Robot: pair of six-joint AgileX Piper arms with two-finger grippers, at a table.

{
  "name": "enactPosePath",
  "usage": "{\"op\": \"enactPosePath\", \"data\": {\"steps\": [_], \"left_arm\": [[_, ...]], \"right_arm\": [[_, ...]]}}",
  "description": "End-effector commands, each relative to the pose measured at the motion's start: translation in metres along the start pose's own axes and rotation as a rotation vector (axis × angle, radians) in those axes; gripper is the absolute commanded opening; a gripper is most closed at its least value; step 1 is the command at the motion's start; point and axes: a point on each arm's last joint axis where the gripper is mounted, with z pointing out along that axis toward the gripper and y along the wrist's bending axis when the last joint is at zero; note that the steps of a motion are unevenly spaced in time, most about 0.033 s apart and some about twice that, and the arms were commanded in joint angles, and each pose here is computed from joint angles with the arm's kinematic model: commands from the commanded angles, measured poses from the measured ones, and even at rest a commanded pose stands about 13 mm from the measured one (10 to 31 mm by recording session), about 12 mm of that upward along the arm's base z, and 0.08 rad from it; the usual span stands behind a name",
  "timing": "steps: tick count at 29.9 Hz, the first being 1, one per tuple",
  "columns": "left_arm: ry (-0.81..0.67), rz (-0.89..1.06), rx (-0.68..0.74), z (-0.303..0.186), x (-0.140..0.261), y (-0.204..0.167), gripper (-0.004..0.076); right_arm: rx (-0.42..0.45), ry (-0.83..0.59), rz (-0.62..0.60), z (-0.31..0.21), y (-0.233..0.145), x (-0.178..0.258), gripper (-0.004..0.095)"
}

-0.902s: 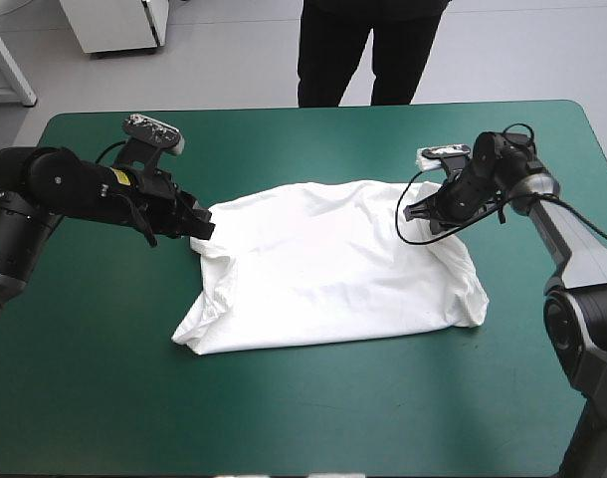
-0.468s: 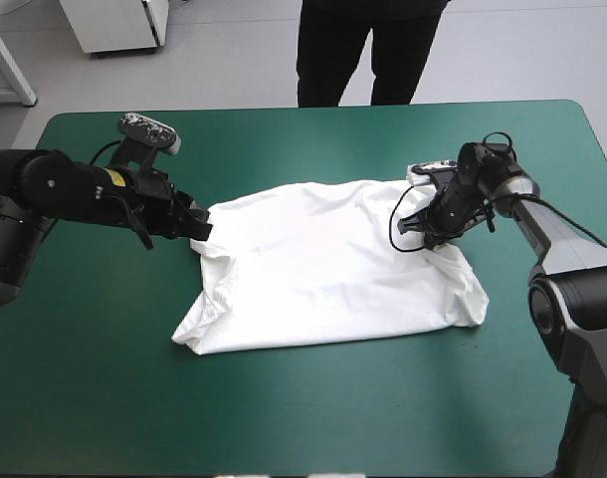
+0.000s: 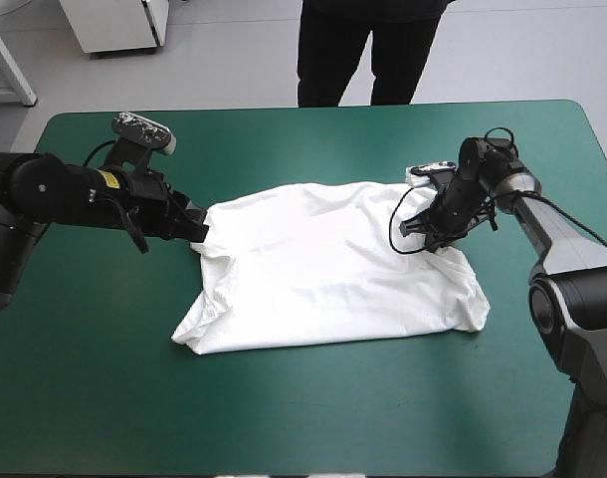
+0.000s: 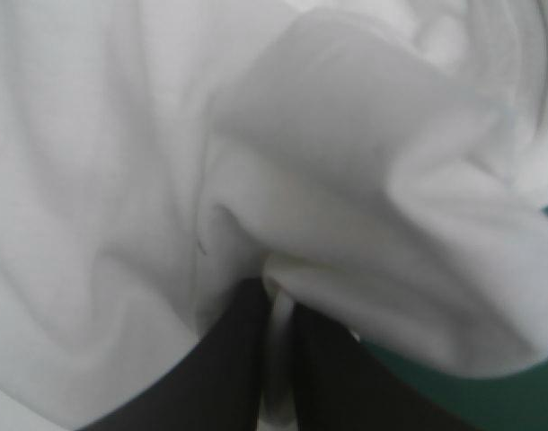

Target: Fold the cloth

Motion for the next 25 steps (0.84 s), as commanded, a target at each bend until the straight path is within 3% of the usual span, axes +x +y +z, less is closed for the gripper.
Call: {"op": "enactPosePath", "data": {"steps": [1, 6, 17, 25], "left_arm": [[-0.066, 0.011, 0.01, -0.026, 0.0, -0.011, 0.0249], [-0.076, 0.02, -0.002, -0.034, 0.003, -0.013, 0.0249], [0.002, -0.003, -0.142, -0.039, 0.041, -0.008, 0.0262], [0.183, -0.025, -0.174, 0.009, 0.079, 0.005, 0.0437]], "right_arm": [[0.018, -0.115, -0.004, -0.05, -0.004, 0.004, 0.029], [0.049, -0.173, 0.03, -0.075, -0.017, 0.012, 0.0537], [0.085, -0.264, 0.082, -0.139, -0.011, 0.072, 0.0541], [0.147, -0.3, 0.122, -0.143, 0.003, 0.132, 0.0541]]}}
